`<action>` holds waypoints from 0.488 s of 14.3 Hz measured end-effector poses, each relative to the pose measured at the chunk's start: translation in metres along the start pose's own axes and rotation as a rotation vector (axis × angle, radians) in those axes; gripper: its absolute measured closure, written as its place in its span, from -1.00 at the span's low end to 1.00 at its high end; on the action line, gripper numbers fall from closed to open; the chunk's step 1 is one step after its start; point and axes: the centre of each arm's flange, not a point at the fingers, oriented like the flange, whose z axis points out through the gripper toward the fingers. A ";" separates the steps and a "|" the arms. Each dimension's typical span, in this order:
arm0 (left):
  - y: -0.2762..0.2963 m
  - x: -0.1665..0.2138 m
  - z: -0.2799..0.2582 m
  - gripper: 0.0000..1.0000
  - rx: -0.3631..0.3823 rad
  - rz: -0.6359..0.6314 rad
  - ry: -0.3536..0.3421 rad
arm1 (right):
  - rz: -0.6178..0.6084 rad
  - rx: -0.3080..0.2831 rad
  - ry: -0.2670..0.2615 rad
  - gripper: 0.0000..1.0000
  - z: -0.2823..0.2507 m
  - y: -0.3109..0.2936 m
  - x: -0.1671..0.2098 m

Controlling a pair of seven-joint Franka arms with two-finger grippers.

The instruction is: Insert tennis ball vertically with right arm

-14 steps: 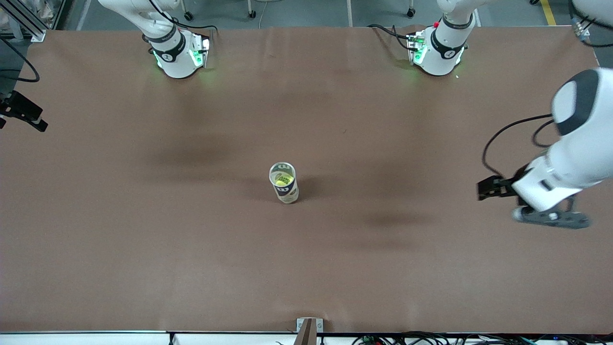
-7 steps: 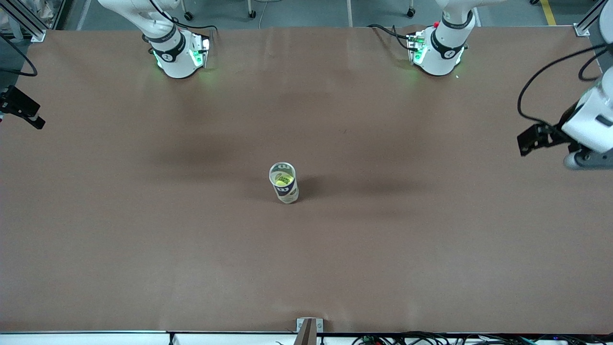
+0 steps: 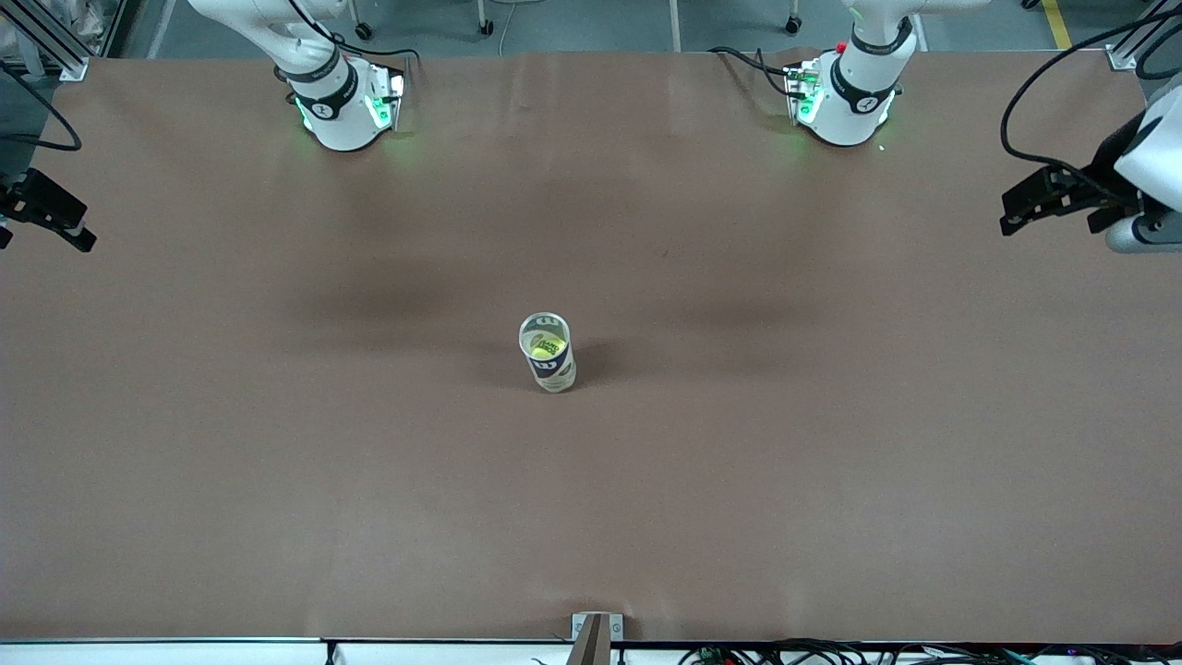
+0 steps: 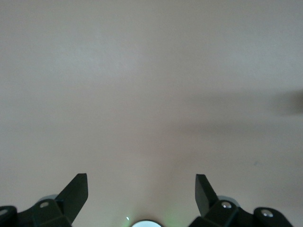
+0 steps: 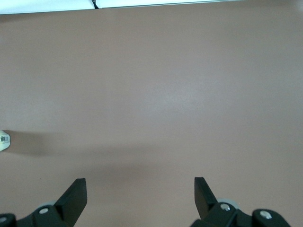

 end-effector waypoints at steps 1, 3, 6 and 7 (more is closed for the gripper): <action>0.001 -0.010 0.000 -1.00 -0.001 0.001 -0.002 | 0.004 -0.001 -0.001 -1.00 0.001 0.002 0.000; 0.001 -0.026 -0.003 -1.00 0.000 0.004 0.001 | 0.004 -0.005 0.000 -1.00 0.000 0.001 0.000; 0.002 -0.033 -0.004 -1.00 0.001 0.005 0.005 | -0.002 -0.008 0.001 -1.00 -0.001 -0.003 0.001; 0.002 -0.032 -0.003 -1.00 0.001 0.005 0.005 | -0.002 -0.008 0.001 -1.00 -0.001 -0.003 0.001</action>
